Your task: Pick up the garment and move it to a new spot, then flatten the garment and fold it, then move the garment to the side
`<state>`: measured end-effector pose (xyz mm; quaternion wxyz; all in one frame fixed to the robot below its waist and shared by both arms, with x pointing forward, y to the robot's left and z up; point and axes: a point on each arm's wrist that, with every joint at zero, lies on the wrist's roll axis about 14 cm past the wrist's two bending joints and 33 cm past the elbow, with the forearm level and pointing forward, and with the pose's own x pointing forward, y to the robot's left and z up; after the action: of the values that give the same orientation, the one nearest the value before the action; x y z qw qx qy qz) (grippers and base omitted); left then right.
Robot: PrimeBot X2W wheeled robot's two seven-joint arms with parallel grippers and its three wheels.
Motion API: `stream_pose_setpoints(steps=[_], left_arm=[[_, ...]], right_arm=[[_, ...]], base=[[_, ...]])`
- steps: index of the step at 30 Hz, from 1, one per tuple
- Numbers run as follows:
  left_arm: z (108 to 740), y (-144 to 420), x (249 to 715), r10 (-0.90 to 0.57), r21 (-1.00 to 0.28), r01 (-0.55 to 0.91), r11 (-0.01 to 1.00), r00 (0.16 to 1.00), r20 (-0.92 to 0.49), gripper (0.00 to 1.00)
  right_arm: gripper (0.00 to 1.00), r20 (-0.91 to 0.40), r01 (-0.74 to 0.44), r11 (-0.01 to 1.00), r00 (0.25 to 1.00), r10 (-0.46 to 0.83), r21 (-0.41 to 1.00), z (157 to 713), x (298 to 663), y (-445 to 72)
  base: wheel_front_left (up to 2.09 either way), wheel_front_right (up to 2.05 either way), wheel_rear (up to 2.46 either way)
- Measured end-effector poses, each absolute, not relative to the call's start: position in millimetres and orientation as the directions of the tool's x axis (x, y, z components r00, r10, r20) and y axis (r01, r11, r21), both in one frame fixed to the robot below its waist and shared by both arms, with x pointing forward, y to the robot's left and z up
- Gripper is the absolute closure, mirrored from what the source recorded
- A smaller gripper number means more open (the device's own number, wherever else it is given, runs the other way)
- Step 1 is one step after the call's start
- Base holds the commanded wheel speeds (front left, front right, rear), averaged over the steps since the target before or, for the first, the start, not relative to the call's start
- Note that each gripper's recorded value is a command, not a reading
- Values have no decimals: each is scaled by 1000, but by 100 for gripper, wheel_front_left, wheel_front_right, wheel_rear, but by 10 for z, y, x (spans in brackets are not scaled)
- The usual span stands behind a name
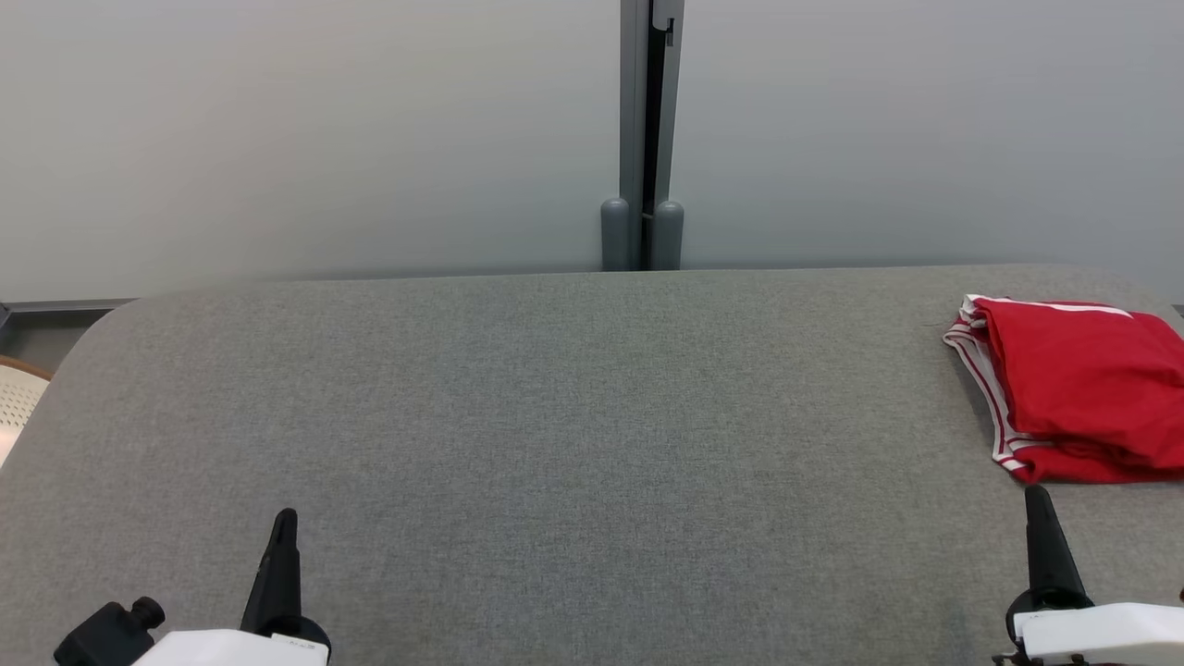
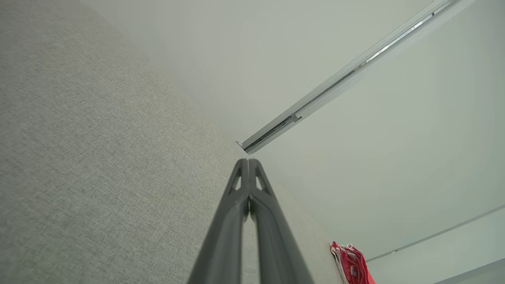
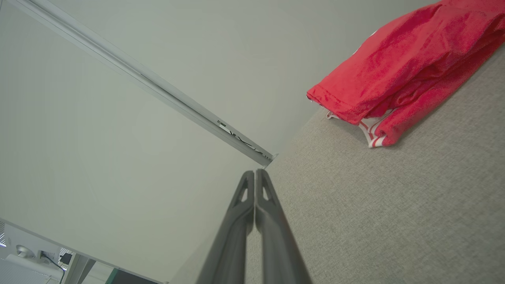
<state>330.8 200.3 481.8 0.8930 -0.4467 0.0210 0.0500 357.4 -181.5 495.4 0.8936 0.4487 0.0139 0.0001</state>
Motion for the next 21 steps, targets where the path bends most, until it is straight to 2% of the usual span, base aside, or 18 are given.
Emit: stream_pose_setpoints(steps=[21], left_arm=[[4882, 2010, 3496, 46, -913, -85, 398, 996, -73, 100]], right_arm=[[100, -33, 29, 399, 999, 2, 916, 4968, 3679, -1883]], base=[[0, 0, 0]])
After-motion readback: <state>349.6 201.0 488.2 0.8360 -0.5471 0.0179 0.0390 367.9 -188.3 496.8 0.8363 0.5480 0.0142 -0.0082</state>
